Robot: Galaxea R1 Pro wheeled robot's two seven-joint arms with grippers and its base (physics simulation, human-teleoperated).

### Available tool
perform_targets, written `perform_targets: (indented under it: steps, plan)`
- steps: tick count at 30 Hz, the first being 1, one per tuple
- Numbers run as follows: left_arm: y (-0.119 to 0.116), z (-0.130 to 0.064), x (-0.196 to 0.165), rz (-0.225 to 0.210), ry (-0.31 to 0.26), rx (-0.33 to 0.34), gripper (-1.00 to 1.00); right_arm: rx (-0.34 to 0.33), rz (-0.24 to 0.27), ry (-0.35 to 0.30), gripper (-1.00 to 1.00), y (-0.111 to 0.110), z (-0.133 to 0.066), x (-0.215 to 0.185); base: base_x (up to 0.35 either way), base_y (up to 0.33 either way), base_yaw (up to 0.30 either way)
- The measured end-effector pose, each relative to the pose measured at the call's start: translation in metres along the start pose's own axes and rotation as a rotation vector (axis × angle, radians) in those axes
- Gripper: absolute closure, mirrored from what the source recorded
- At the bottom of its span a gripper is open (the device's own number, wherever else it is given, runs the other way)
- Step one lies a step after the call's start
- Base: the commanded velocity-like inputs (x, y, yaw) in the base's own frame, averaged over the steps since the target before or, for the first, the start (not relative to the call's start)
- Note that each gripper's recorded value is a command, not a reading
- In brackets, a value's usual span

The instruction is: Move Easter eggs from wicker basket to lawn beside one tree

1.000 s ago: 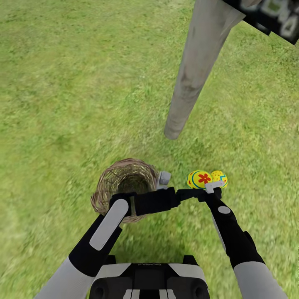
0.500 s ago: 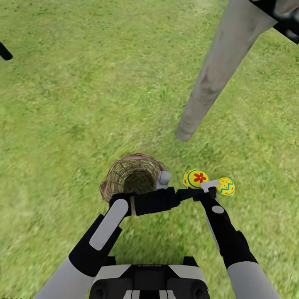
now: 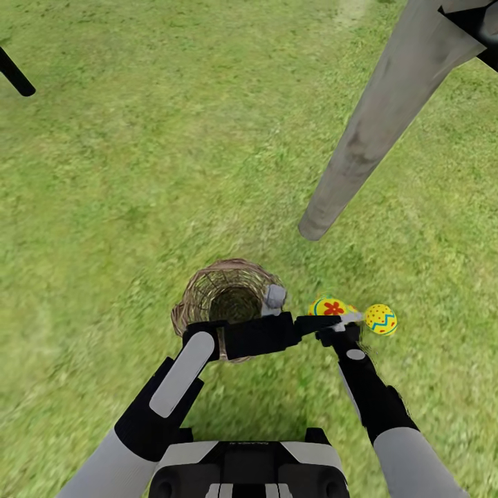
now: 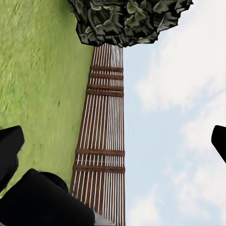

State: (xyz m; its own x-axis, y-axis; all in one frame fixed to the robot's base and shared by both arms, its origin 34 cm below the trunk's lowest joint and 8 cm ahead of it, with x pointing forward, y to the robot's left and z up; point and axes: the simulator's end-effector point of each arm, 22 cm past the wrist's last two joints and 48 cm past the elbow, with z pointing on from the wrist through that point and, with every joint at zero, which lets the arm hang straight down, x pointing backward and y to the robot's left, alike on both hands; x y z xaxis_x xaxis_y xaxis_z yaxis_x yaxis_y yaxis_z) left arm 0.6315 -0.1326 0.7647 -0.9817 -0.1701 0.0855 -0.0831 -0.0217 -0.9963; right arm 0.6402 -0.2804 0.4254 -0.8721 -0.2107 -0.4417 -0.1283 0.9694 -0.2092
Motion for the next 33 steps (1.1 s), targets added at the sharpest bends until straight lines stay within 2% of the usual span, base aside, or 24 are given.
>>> perform_targets:
  steps: [2,4,16,23,28,29,31,33]
  plan:
    - [-0.009,0.007,0.014,0.003,0.035,0.035,-1.0,-0.01,0.002,0.007,1.0,0.006,0.005,-0.002,0.0,0.0,0.0]
    - [-0.014,0.007,0.016,0.003,0.041,0.055,-1.0,-0.021,0.011,0.003,1.0,0.015,0.005,-0.005,0.0,0.0,0.0]
    - [-0.014,0.008,0.017,0.003,0.043,0.056,-1.0,-0.055,0.005,0.025,1.0,0.03,0.023,0.0,0.0,0.0,0.0]
    - [-0.014,0.008,0.017,0.001,0.043,0.059,-1.0,-0.067,0.009,-0.01,1.0,0.037,0.024,-0.01,0.0,0.0,0.0]
    - [-0.016,0.006,0.012,0.0,0.035,0.076,-1.0,-0.074,0.009,-0.005,1.0,0.042,0.025,-0.006,0.0,0.0,0.0]
    - [-0.017,0.004,0.003,0.01,0.025,0.076,-1.0,-0.074,0.009,-0.003,1.0,0.042,0.025,-0.005,0.0,0.0,0.0]
    - [-0.03,-0.001,-0.037,0.074,-0.016,0.082,-1.0,-0.076,0.009,0.001,1.0,0.044,0.026,-0.003,0.0,0.0,0.0]
    - [-0.038,-0.008,-0.066,0.115,-0.05,0.084,-1.0,-0.077,0.009,0.004,1.0,0.044,0.027,-0.001,0.0,0.0,0.0]
